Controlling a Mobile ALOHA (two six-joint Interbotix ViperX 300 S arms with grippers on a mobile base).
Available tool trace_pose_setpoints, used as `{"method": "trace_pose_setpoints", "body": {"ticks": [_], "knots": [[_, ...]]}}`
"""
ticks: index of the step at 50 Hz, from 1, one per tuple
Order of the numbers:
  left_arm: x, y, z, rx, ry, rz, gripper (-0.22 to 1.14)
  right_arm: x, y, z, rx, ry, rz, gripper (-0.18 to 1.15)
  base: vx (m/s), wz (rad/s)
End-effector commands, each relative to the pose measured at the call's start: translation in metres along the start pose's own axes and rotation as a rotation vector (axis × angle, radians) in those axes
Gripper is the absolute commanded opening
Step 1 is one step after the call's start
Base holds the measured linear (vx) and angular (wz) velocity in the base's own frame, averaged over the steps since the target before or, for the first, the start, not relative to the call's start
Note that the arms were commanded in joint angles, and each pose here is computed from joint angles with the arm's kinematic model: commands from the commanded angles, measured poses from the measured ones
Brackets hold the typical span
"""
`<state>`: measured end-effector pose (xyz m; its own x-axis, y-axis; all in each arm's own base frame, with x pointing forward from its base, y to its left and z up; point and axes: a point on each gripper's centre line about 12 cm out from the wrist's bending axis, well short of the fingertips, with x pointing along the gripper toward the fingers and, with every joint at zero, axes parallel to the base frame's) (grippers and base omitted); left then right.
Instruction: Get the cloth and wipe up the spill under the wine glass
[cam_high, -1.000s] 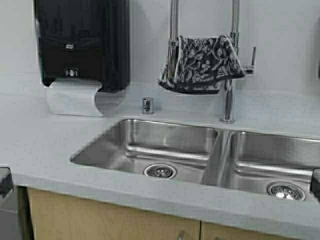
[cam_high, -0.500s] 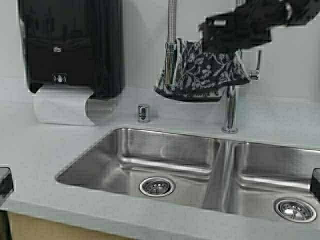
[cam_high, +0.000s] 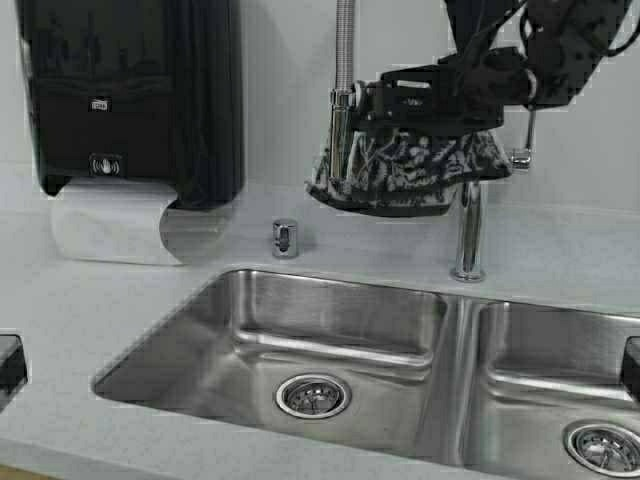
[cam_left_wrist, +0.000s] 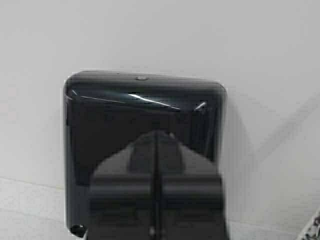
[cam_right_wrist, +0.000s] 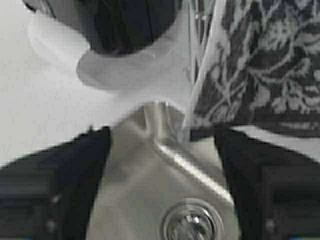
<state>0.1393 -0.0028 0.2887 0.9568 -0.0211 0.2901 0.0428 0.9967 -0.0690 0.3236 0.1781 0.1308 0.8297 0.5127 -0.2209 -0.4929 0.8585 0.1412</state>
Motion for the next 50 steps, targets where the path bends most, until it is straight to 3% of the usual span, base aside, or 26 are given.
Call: {"method": "trace_pose_setpoints", "body": {"ticks": [1, 27, 38, 44, 50], "knots": [[0.002, 0.000, 0.004, 0.001, -0.009, 0.001, 0.03, 0.012, 0.001, 0.005, 0.003, -0.054, 0.013, 0.98, 0.09, 0.00], [0.001, 0.000, 0.004, 0.001, -0.014, 0.001, 0.03, 0.071, -0.017, -0.028, 0.070, -0.024, -0.076, 0.97, 0.07, 0.01], [0.001, 0.000, 0.005, 0.001, -0.015, 0.001, 0.03, 0.077, -0.021, -0.032, 0.078, -0.023, -0.088, 0.96, 0.05, 0.01], [0.000, 0.000, 0.005, -0.001, -0.017, 0.001, 0.03, 0.074, -0.021, -0.035, 0.077, -0.011, -0.090, 0.84, 0.05, 0.02], [-0.001, 0.000, 0.006, 0.000, -0.028, -0.002, 0.03, 0.069, -0.021, -0.039, 0.079, 0.002, -0.092, 0.54, 0.04, 0.01]]}}
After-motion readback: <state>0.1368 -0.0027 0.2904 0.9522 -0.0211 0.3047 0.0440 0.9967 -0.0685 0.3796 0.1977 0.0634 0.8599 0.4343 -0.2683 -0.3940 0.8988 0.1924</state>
